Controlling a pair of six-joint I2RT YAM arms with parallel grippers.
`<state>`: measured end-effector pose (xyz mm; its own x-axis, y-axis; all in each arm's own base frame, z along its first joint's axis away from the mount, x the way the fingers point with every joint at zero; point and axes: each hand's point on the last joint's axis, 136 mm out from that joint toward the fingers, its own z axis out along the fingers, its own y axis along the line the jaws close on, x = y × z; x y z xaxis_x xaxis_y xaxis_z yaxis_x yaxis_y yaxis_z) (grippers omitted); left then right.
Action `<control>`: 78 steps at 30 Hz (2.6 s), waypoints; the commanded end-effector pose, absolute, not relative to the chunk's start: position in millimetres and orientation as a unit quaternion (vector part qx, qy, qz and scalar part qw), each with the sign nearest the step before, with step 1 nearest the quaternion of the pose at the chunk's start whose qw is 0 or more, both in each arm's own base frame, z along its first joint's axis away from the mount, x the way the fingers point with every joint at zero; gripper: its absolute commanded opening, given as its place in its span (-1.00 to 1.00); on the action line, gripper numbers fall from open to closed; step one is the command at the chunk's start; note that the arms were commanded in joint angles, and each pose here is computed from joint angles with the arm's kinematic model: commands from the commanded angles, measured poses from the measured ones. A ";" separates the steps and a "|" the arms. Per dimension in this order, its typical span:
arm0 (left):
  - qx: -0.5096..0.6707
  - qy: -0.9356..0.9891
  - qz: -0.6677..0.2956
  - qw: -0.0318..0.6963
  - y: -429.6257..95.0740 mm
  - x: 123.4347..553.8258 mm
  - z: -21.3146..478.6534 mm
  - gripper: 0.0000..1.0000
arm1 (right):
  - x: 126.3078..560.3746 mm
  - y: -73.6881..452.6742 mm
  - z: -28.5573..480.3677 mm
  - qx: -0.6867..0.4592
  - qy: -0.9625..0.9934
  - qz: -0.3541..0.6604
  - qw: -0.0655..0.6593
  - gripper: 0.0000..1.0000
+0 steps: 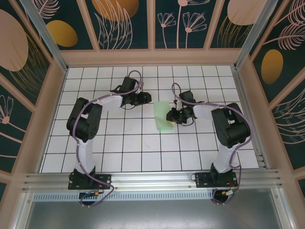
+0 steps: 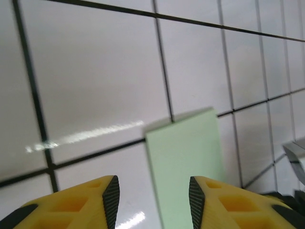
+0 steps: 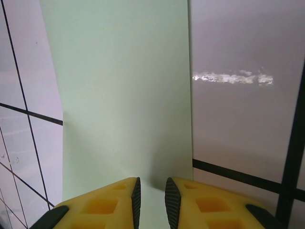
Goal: Fold a paper plane with a square sheet of paper (fold left side to right side)
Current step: First fold the square sheet of paper in half at the center of the table, then hold the square sheet of paper at the center of the table, then first fold the square sheet of paper in half at the center of the table.
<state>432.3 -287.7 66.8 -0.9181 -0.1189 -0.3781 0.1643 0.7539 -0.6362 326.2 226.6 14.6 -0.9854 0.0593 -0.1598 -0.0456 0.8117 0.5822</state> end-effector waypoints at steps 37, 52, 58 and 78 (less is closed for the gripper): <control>0.062 0.940 -0.316 0.113 -343.1 375.4 -13.7 -0.12 | 407.5 215.7 82.6 0.025 0.912 0.372 0.170 -0.45; 0.068 0.937 -0.322 0.117 -346.4 375.8 -6.2 -0.11 | 429.5 249.6 27.0 0.016 0.923 0.368 0.108 -0.49; 0.085 0.922 -0.346 0.149 -351.6 379.3 31.5 -0.01 | 413.4 234.5 -9.9 0.030 0.947 0.311 0.075 -0.48; 0.099 0.909 -0.382 0.132 -360.1 357.3 34.6 -0.01 | 393.8 222.0 -34.6 0.041 0.961 0.268 0.052 -0.49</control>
